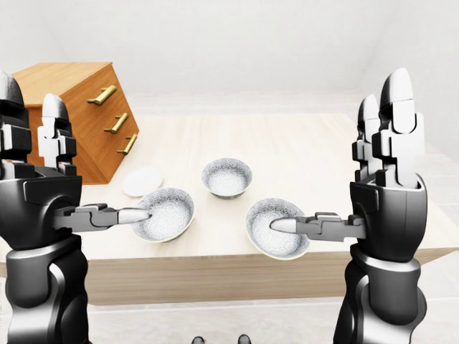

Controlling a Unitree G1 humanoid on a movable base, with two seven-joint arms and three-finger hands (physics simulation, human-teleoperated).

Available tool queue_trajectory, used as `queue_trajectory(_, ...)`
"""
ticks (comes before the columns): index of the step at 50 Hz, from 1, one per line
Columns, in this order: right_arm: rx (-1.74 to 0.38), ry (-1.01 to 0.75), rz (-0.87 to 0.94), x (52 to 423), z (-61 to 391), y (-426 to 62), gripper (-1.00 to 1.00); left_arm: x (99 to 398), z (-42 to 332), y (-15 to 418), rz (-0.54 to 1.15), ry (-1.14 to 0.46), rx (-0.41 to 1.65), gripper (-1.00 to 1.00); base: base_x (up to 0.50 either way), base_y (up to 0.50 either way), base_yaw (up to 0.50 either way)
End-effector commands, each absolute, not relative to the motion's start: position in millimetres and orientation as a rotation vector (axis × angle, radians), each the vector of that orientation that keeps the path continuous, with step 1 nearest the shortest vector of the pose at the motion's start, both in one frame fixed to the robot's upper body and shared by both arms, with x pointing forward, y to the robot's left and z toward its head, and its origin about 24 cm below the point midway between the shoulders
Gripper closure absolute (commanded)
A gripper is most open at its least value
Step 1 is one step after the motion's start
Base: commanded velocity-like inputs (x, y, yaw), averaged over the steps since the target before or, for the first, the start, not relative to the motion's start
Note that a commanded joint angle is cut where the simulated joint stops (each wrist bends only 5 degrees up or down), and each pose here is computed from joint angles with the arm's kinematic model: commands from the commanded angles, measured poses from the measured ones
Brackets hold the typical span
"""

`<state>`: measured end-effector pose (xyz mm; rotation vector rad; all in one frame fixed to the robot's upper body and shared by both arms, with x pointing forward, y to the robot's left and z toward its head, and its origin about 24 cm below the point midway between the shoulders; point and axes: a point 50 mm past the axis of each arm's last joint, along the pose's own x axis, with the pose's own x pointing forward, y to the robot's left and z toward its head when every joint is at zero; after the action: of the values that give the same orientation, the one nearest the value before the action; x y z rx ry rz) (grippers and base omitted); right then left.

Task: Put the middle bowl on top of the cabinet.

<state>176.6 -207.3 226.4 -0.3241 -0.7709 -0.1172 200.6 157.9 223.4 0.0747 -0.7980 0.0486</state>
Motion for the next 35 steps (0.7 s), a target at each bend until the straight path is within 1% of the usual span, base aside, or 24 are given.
queue_trajectory(1,-0.315,-0.774,-0.096,175.6,226.5,-205.9,-1.00,199.7,223.3,155.4,0.026,-0.799,0.068,-1.00,0.04,0.43,0.00)
queue_trajectory(10,-0.306,-0.766,-0.100,176.0,224.6,-206.3,-1.00,198.7,226.7,156.4,0.033,-0.818,0.060,-1.00,0.04,0.50,0.00)
queue_trajectory(24,-0.312,-0.770,-0.101,175.6,225.8,-207.1,-1.00,198.0,229.3,156.7,0.032,-0.832,0.049,-1.00,0.04,0.26,0.00)
queue_trajectory(35,-0.311,-0.757,-0.103,176.4,223.5,-207.7,-1.00,196.6,229.3,156.5,0.029,-0.834,0.032,-1.00,0.03,0.36,0.00)
